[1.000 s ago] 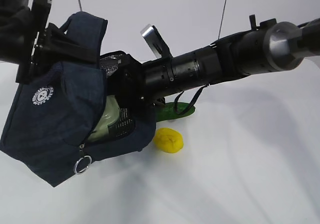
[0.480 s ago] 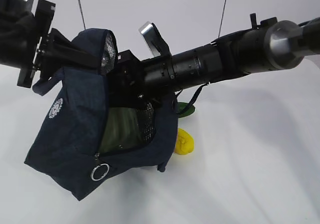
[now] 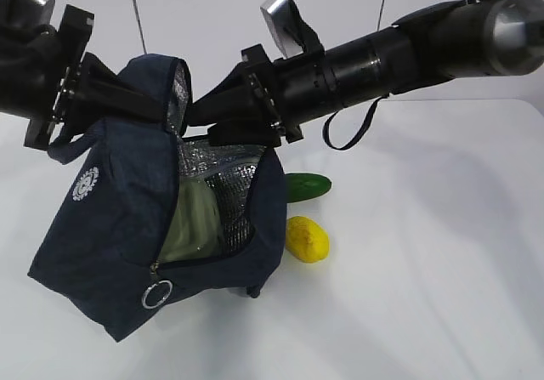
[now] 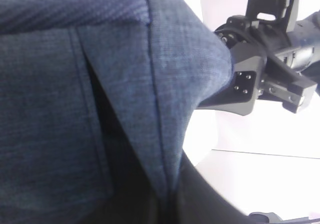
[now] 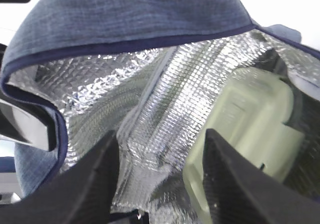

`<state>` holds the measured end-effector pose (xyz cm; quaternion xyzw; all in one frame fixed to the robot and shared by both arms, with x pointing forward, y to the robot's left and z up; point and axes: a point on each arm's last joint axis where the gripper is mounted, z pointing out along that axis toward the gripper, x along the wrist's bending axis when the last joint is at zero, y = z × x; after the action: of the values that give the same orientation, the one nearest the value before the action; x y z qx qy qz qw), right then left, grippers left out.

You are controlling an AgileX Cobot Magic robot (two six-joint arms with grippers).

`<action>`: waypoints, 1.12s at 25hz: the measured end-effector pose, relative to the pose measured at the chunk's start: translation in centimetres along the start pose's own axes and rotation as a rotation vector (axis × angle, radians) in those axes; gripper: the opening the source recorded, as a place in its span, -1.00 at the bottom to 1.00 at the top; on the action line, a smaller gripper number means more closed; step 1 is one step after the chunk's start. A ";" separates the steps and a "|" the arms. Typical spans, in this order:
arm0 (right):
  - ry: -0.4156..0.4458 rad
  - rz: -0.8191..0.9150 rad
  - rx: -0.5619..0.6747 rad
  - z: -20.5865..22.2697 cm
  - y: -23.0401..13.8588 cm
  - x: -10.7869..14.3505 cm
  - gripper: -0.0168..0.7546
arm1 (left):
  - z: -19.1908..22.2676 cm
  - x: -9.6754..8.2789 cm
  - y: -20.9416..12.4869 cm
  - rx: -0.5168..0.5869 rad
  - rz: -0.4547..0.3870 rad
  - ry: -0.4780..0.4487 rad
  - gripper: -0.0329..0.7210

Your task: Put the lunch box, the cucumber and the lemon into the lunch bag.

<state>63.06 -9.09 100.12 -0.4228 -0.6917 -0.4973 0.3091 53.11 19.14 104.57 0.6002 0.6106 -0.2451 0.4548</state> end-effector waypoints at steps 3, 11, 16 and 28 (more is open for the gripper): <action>-0.038 -0.010 0.010 -0.9 0.4 -0.3 0.05 | 0.0 0.0 0.0 -0.002 0.000 0.001 -0.92; -0.086 -0.024 0.049 -1.3 0.8 -0.1 0.05 | 0.0 0.0 0.0 0.000 0.000 0.000 -0.92; -0.174 -0.098 0.114 -2.0 0.9 -0.1 0.05 | 0.0 0.0 0.0 0.002 0.000 -0.002 -0.92; -0.539 -0.216 0.245 -7.2 0.1 5.7 0.05 | 1.6 2.0 0.5 0.035 -0.081 -0.011 -0.92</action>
<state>60.59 -14.33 107.22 -0.4231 -0.8444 -0.3102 0.1084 54.27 18.91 102.30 0.5813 0.6276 -0.2773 0.4374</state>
